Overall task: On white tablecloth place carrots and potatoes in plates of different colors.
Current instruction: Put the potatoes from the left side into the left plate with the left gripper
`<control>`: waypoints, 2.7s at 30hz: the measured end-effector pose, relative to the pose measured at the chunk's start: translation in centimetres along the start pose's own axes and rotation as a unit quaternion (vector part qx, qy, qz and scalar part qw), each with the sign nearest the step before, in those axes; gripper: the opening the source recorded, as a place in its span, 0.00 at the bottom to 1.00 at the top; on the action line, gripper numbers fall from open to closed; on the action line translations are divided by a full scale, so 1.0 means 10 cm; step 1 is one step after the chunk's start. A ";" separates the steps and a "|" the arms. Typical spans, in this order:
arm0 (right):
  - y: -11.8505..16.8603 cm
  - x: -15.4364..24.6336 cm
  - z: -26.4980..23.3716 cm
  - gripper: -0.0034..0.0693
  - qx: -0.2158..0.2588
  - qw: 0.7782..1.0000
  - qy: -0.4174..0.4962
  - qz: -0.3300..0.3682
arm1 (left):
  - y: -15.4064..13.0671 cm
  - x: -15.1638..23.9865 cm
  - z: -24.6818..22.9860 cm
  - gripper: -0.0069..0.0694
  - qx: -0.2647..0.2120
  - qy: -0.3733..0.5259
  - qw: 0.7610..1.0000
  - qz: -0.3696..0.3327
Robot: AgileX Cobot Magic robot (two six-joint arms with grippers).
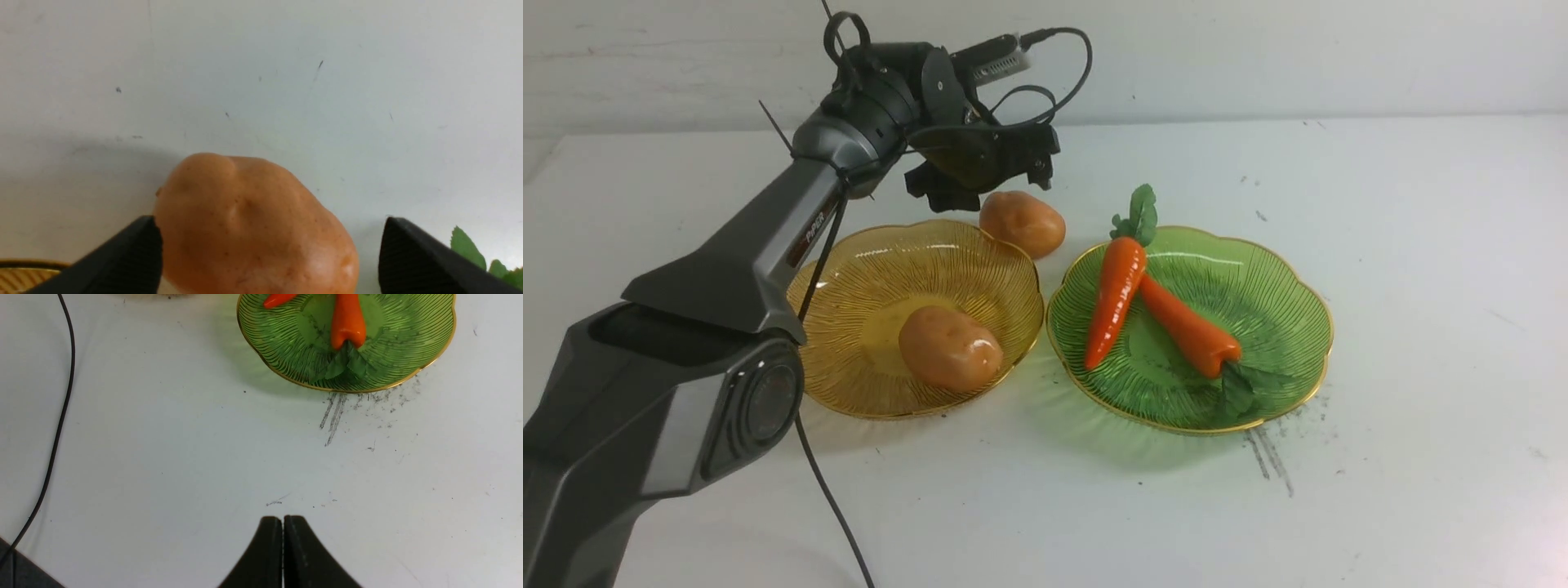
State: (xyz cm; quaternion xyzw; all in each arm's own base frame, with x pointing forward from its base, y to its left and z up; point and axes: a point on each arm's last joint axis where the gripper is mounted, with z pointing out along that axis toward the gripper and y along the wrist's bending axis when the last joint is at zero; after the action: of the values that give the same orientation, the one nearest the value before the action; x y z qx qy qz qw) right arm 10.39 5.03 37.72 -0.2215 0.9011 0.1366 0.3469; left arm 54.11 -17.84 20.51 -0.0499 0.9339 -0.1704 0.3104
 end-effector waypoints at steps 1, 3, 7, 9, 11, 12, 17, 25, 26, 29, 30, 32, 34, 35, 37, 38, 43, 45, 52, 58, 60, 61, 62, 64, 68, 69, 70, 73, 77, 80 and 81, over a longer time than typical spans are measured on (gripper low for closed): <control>0.00 0.00 0.00 0.04 0.000 1.000 0.001 -0.002 | 0.00 0.00 0.00 0.99 -0.002 -0.002 1.000 0.002; 0.00 0.00 0.00 0.04 0.001 1.000 0.002 -0.008 | 0.01 -0.01 0.00 0.99 -0.005 -0.004 1.000 0.004; 0.00 0.01 0.00 0.04 0.001 1.000 0.004 -0.011 | 0.03 0.01 0.04 0.99 -0.009 -0.002 1.000 0.006; 0.00 0.01 0.00 0.04 0.000 1.000 0.005 -0.012 | 0.04 0.03 0.08 0.98 -0.010 0.001 1.000 0.006; 0.00 0.01 0.00 0.04 0.000 1.000 0.006 -0.012 | 0.05 0.05 0.12 0.98 -0.010 0.000 1.000 0.005; 0.00 0.01 0.00 0.04 0.000 1.000 0.006 -0.012 | 0.06 0.05 0.14 0.98 -0.010 -0.001 1.000 0.005; 0.00 0.01 0.00 0.04 0.000 1.000 0.007 -0.015 | 0.06 0.08 0.20 0.97 -0.009 0.001 1.000 0.006; 0.00 0.01 0.00 0.04 0.000 1.000 0.007 -0.021 | -0.06 0.14 0.25 0.97 0.006 -0.008 1.000 0.027; 0.00 0.01 0.00 0.04 0.000 1.000 0.007 -0.021 | -0.08 0.15 0.26 0.97 0.008 -0.010 0.999 0.035; 0.00 0.01 0.00 0.04 0.000 1.000 0.007 -0.021 | -0.11 0.16 0.27 0.94 0.012 -0.011 0.999 0.050; 0.00 0.01 0.00 0.04 0.000 1.000 0.007 -0.021 | -0.11 0.16 0.27 0.93 0.013 -0.011 0.999 0.052; 0.00 0.01 0.00 0.04 0.000 1.000 0.007 -0.021 | -0.12 0.17 0.27 0.88 0.014 -0.011 0.998 0.054; 0.00 0.01 0.00 0.04 0.000 1.000 0.007 -0.021 | -0.13 0.17 0.27 0.85 0.014 -0.011 0.998 0.056; 0.00 0.01 0.00 0.04 0.000 1.000 0.007 -0.021 | -0.13 0.17 0.27 0.85 0.015 -0.012 0.998 0.056; 0.00 0.01 0.00 0.04 0.000 1.000 0.007 -0.021 | -0.13 0.17 0.27 0.85 0.015 -0.012 0.998 0.056; 0.00 0.01 0.00 0.04 0.000 1.000 0.007 -0.021 | -0.13 0.17 0.27 0.85 0.014 -0.011 0.998 0.056; 0.00 0.01 0.00 0.04 0.000 1.000 0.007 -0.022 | -0.13 0.17 0.27 0.85 0.014 -0.011 0.998 0.057; 0.00 0.01 0.00 0.04 0.000 1.000 0.007 -0.022 | -0.13 0.17 0.27 0.85 0.014 -0.011 0.998 0.057; 0.00 0.01 0.00 0.04 0.000 1.000 0.007 -0.023 | -0.15 0.08 0.16 0.84 0.004 -0.028 0.997 0.074; 0.00 0.01 0.00 0.04 0.000 1.000 0.007 -0.023 | -0.24 -0.08 -0.08 0.84 0.011 -0.061 0.995 0.083; 0.00 0.01 0.00 0.04 0.000 1.000 0.007 -0.023 | -0.26 -0.10 -0.17 0.84 0.006 -0.052 0.995 0.087; 0.00 0.01 0.00 0.04 0.000 1.000 0.007 -0.023 | -0.26 -0.11 -0.22 0.84 0.001 -0.044 0.995 0.089; 0.00 0.01 0.00 0.04 0.000 1.000 0.007 -0.023 | -0.27 -0.13 -0.31 0.84 -0.008 -0.036 0.995 0.097; 0.00 0.01 0.00 0.04 0.000 1.000 0.007 -0.023 | -0.27 -0.15 -0.42 0.84 -0.021 -0.024 0.994 0.109; 0.00 0.01 0.00 0.04 0.000 1.000 0.005 -0.023 | -0.31 -0.25 -0.88 0.84 -0.051 -0.015 0.990 0.132; 0.00 0.01 0.00 0.04 -0.001 1.000 0.005 -0.023 | -0.31 -0.26 -0.90 0.84 -0.053 -0.015 0.990 0.133; 0.00 0.00 0.00 0.04 0.000 1.000 0.001 -0.022 | -0.33 -0.30 -1.06 0.84 -0.057 -0.022 0.988 0.143; 0.01 -0.01 0.00 0.04 -0.007 1.000 -0.005 -0.019 | -0.36 -0.35 -1.23 0.83 -0.059 -0.032 0.986 0.154; 0.04 -0.02 0.00 0.04 -0.019 1.000 -0.010 -0.013 | -0.36 -0.31 -1.18 0.83 -0.050 -0.017 0.987 0.153; 0.05 -0.01 0.00 0.04 -0.027 1.000 -0.008 -0.010 | -0.35 -0.24 -1.06 0.83 -0.044 0.010 0.988 0.146; 0.05 -0.01 0.00 0.04 -0.029 1.000 -0.006 -0.010 | -0.34 -0.21 -1.03 0.83 -0.044 0.019 0.989 0.142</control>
State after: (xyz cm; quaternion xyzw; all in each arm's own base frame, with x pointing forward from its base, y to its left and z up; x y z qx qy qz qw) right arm 10.19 5.52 37.85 -0.2395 0.8924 0.1608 0.3471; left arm 49.60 -17.61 30.62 0.0733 0.9439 -0.0840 0.3110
